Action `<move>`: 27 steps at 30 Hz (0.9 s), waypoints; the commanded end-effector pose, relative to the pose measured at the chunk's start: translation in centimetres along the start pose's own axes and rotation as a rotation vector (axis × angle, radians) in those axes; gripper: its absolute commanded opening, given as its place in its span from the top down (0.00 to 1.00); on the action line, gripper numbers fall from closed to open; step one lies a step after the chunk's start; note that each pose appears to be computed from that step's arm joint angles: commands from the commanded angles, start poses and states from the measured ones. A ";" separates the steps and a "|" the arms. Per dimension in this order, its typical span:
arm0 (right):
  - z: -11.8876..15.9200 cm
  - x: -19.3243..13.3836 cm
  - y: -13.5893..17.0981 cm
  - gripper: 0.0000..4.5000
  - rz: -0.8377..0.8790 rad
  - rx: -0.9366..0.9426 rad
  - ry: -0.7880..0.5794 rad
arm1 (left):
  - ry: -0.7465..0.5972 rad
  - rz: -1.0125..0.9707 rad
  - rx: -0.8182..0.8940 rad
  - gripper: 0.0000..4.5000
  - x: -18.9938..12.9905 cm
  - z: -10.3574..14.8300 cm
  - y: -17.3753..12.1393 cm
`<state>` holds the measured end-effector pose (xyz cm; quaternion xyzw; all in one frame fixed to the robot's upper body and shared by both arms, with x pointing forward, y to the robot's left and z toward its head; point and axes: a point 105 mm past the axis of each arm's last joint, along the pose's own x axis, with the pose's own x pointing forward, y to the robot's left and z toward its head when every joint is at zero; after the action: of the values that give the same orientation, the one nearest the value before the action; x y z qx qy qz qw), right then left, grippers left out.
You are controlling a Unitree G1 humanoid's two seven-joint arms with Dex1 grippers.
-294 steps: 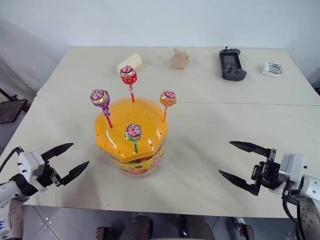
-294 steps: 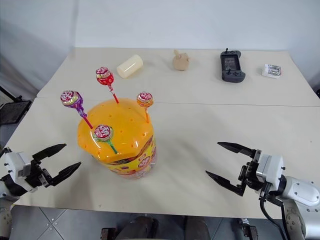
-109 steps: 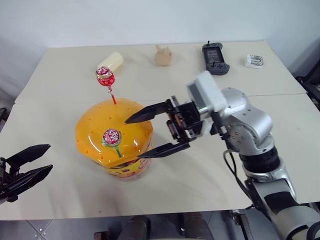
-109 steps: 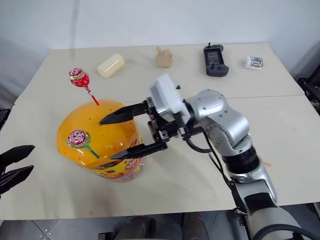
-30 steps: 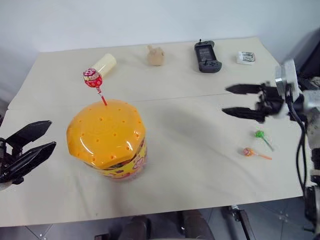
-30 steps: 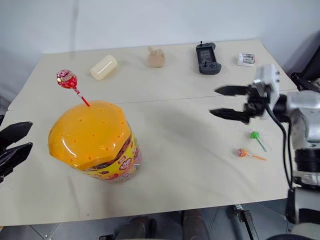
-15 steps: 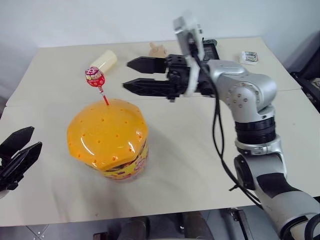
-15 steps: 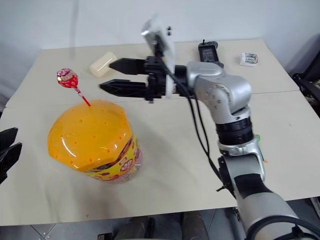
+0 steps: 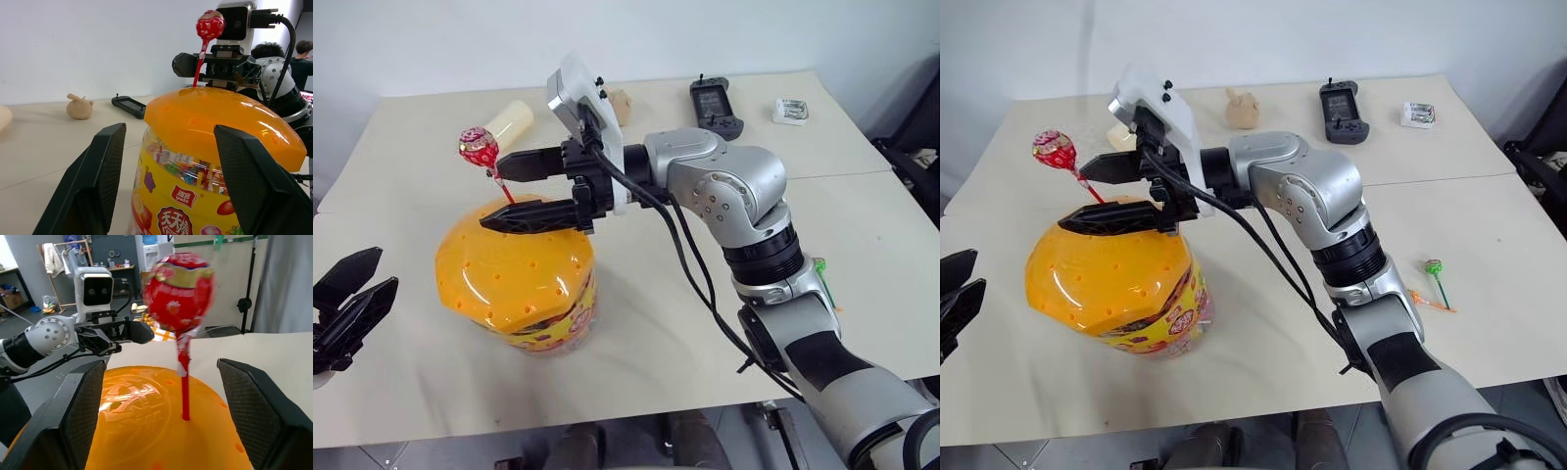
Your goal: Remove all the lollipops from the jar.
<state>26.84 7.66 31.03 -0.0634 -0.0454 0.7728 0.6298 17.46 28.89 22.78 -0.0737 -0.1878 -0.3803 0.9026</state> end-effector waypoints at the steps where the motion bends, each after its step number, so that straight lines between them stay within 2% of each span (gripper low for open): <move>1: 1.7 0.8 0.5 0.29 0.022 -0.060 -0.048 | -0.002 -0.016 0.034 0.32 0.1 0.7 -0.4; 10: 2.4 0.7 1.0 0.97 0.050 -0.087 -0.125 | -0.004 -0.048 0.044 0.32 0.5 1.1 -0.7; 13: 3.3 -0.2 0.9 1.00 0.053 -0.121 -0.183 | -0.004 -0.084 0.043 0.32 1.0 1.3 -1.1; 16: 5.3 -3.8 0.3 1.00 0.017 -0.193 -0.301 | -0.015 -0.181 0.055 0.32 2.5 1.9 -2.1; 19: 6.0 -8.0 -1.0 1.00 -0.097 -0.208 -0.310 | 0.011 -0.267 0.062 0.32 3.6 2.0 -3.1; 22: 4.6 -13.0 -2.0 1.00 -0.243 -0.192 -0.173 | 0.032 -0.351 0.070 0.32 4.7 2.4 -4.2; 25: 1.1 -18.4 -2.4 1.00 -0.401 -0.179 0.053 | 0.064 -0.402 0.074 0.32 5.1 2.5 -4.8; 27: -2.1 -23.3 -1.8 1.00 -0.526 -0.148 0.251 | 0.090 -0.426 0.073 0.32 5.1 2.5 -5.0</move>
<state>33.69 -12.83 30.60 -0.1448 -0.0501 0.5852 0.7963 17.06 22.94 26.55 0.0064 -0.1697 -0.5457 0.8206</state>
